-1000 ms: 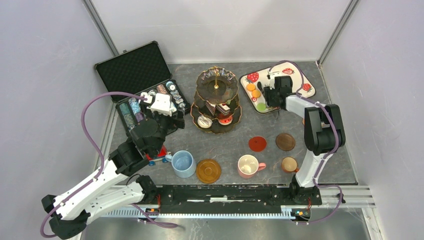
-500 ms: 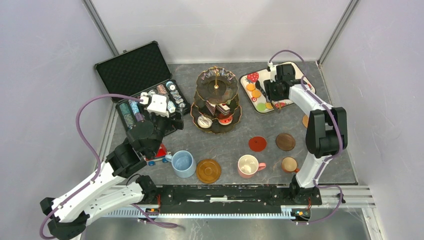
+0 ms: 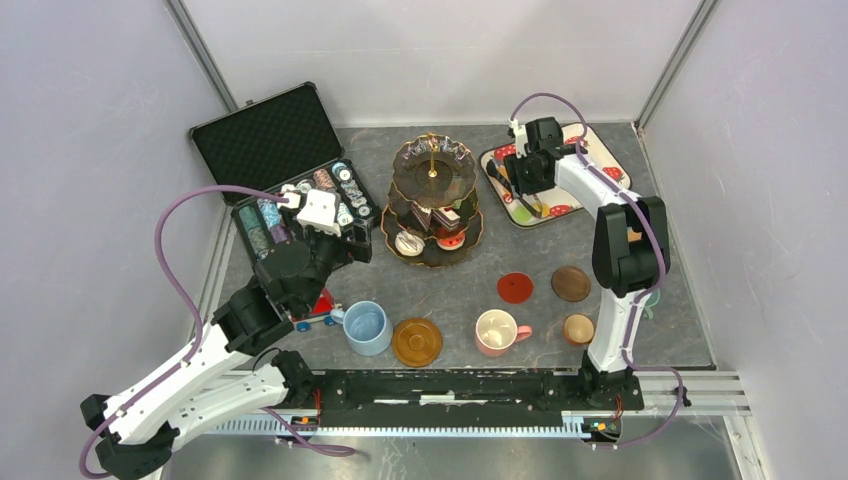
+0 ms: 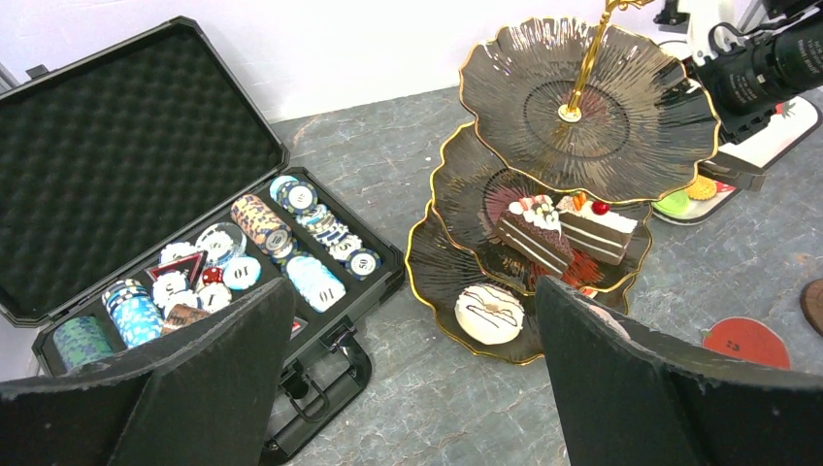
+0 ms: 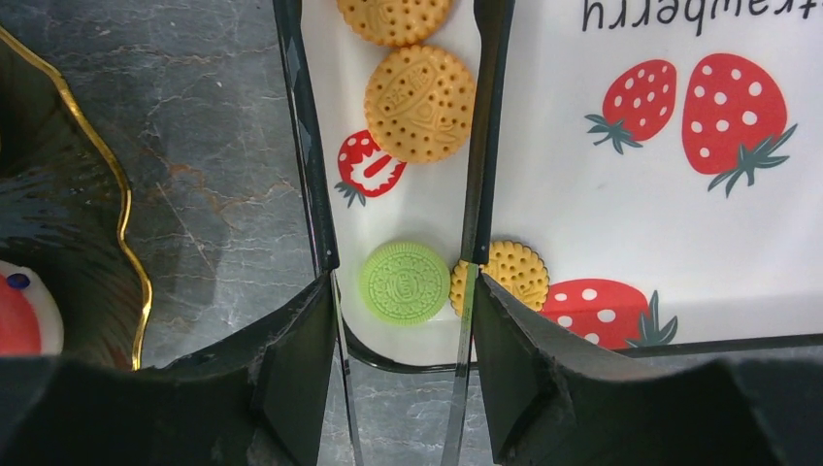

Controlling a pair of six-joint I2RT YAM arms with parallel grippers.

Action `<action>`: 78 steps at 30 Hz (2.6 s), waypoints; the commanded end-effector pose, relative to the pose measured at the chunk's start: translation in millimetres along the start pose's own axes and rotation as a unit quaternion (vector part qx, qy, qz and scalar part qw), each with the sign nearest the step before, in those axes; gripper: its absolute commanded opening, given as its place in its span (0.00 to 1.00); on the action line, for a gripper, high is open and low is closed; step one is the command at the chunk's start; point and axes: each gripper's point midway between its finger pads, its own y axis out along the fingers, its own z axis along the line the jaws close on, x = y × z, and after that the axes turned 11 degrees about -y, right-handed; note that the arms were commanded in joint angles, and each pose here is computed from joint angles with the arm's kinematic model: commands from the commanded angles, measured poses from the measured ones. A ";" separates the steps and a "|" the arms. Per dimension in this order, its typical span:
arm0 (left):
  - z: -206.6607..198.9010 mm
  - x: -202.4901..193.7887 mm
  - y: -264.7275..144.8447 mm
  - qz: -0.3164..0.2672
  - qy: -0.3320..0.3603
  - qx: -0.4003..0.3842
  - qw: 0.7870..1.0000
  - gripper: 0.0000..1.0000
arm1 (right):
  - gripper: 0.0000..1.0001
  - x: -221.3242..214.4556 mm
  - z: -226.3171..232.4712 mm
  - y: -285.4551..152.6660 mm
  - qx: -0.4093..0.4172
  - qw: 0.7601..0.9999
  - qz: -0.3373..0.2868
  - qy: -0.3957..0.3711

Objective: Serve the afternoon tea

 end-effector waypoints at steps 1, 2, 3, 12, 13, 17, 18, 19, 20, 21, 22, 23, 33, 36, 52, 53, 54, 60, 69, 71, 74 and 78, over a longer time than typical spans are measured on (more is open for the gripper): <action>-0.3 13.8 -2.5 -0.018 -0.032 0.001 0.999 0.99 | 0.56 9.9 -6.8 1.0 -0.018 1.000 0.001 -0.007; 0.5 13.4 -2.5 -0.017 -0.031 0.003 0.999 0.99 | 0.55 9.0 -7.0 2.1 -0.020 1.000 0.003 -0.008; 1.2 13.6 -2.6 -0.018 -0.030 0.005 0.999 0.99 | 0.55 7.4 -8.7 2.7 -0.025 1.000 0.006 -0.008; -2.1 11.4 -1.5 -0.013 -0.031 -0.002 0.999 0.99 | 0.53 -3.7 -8.7 3.9 -0.033 0.999 0.021 -0.015; -1.7 11.7 -1.7 -0.014 -0.031 -0.001 0.999 0.99 | 0.54 -5.9 -8.0 4.2 -0.034 0.999 0.024 -0.018; -0.6 13.4 -3.1 -0.017 -0.033 -0.001 0.999 0.99 | 0.55 -10.9 -8.1 3.7 -0.047 0.998 0.037 -0.029; -0.2 13.6 -3.2 -0.017 -0.032 0.000 0.999 0.99 | 0.55 -11.5 -6.9 4.2 -0.048 0.998 0.038 -0.031; -0.1 13.7 -3.0 -0.018 -0.032 0.001 0.999 0.99 | 0.55 -11.4 -5.8 4.9 -0.047 0.998 0.039 -0.034; -0.2 13.6 -2.8 -0.017 -0.032 0.001 0.999 0.99 | 0.55 -11.4 -5.2 6.1 -0.047 0.997 0.042 -0.035; -0.2 14.6 -3.2 -0.018 -0.033 0.000 0.999 0.99 | 0.55 -11.3 -4.4 6.4 -0.047 0.997 0.045 -0.037; -0.2 15.2 -3.6 -0.019 -0.034 0.000 0.999 0.99 | 0.55 -10.7 -2.8 6.8 -0.048 0.997 0.048 -0.042; 0.2 14.9 -3.7 -0.019 -0.033 0.000 0.999 0.99 | 0.55 -9.6 -0.3 7.0 -0.047 0.997 0.050 -0.047; 2.4 15.5 -3.9 -0.021 -0.031 0.005 0.999 0.99 | 0.47 -6.9 -6.3 10.4 -0.077 0.993 0.065 -0.058; 2.2 15.8 -4.4 -0.022 -0.033 0.004 0.999 0.99 | 0.41 -3.8 -8.7 8.5 -0.082 0.993 0.066 -0.060; 5.2 15.3 -4.0 -0.022 -0.028 0.012 0.999 0.99 | 0.23 6.0 -24.4 -39.7 -0.085 0.996 -0.011 -0.024; 5.1 15.9 -3.9 -0.023 -0.028 0.012 0.999 0.99 | 0.23 2.8 -26.8 -44.2 -0.078 0.997 -0.027 -0.012; 5.1 16.0 -4.1 -0.023 -0.029 0.012 0.999 0.99 | 0.23 -3.4 -26.6 -49.5 -0.070 0.997 -0.039 -0.003; 5.9 14.8 -3.0 -0.022 -0.026 0.015 0.999 0.99 | 0.23 -10.7 -15.8 -95.7 -0.035 0.991 -0.125 0.018; 8.5 15.4 -2.8 -0.024 -0.022 0.022 0.999 0.99 | 0.22 34.9 38.7 -198.4 0.084 0.945 -0.315 0.000; 10.3 15.3 -2.8 -0.025 -0.020 0.027 0.999 0.99 | 0.22 42.5 51.6 -216.6 0.114 0.934 -0.339 -0.015; 11.0 16.8 -3.0 -0.027 -0.021 0.028 0.999 0.99 | 0.23 52.0 66.9 -239.0 0.142 0.919 -0.365 -0.037; 10.7 15.2 -1.7 -0.025 -0.019 0.029 0.999 0.99 | 0.23 63.8 92.6 -250.5 0.175 0.909 -0.372 -0.062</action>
